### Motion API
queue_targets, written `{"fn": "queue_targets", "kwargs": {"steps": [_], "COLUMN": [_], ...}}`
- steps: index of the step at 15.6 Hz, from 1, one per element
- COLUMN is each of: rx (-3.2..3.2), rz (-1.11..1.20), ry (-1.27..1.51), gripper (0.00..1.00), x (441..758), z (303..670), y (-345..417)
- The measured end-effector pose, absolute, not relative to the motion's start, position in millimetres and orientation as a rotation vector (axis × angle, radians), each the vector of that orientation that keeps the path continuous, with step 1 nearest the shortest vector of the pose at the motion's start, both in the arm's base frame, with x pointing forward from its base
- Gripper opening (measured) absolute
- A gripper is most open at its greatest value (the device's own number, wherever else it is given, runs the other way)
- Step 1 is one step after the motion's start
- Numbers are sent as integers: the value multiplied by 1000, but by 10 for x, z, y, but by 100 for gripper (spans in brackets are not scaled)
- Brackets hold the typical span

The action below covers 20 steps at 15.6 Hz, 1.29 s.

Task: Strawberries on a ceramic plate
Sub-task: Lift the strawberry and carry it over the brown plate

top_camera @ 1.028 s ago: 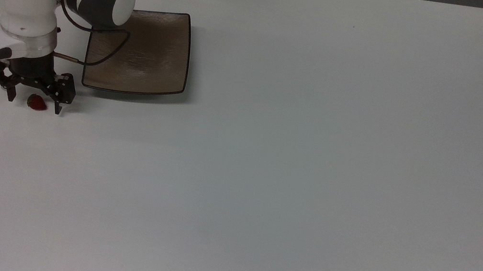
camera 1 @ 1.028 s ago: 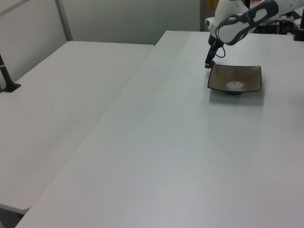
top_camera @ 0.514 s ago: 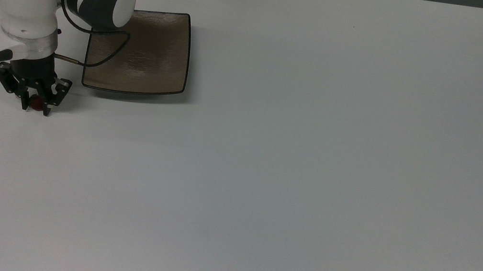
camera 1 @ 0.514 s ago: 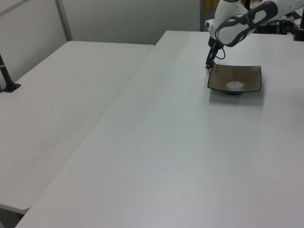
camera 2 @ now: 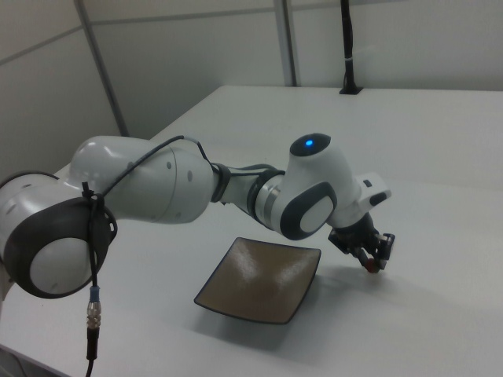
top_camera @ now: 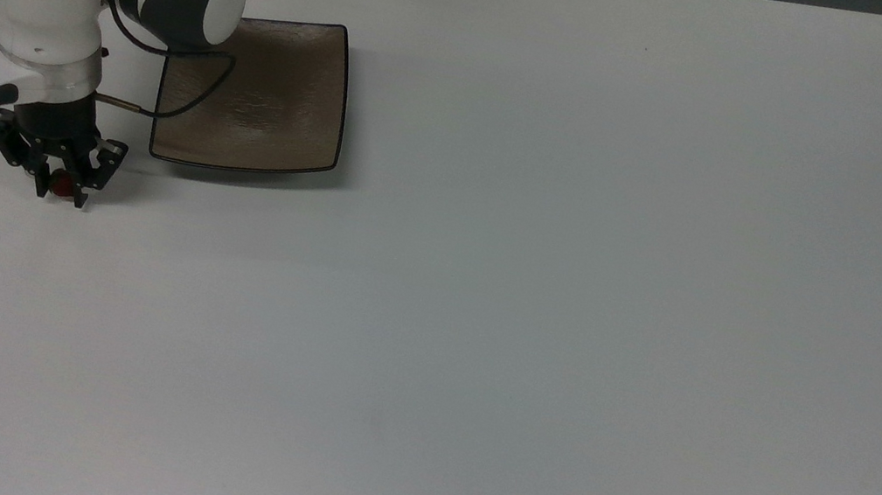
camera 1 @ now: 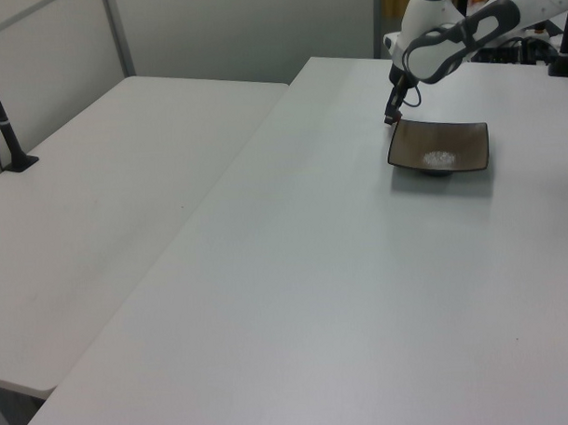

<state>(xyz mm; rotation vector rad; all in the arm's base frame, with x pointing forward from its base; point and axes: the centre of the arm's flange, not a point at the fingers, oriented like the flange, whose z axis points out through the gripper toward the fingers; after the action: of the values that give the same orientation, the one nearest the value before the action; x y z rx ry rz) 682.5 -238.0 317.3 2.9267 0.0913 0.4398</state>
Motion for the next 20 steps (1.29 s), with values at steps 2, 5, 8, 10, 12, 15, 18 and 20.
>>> {"fn": "queue_targets", "kwargs": {"steps": [2,5,8,10,12,15,18,20], "rx": [2936,2947,2975,3001,3025,3054,3083,3095], "rz": [420,407,367,314,261,180,47,-37], "ry": [86,79,78,95,124,175,269,340], "gripper": [39,39,39,39,39,39,39,39], "x": [6795,6720,6602,6519,6443,6349,6250,6182], "z": [3383,3815,4240,4468,4660,4851,4877,4851], "y": [-2375,-2346,-2251,-2118,-1949,-1685,-1428,-1320]}}
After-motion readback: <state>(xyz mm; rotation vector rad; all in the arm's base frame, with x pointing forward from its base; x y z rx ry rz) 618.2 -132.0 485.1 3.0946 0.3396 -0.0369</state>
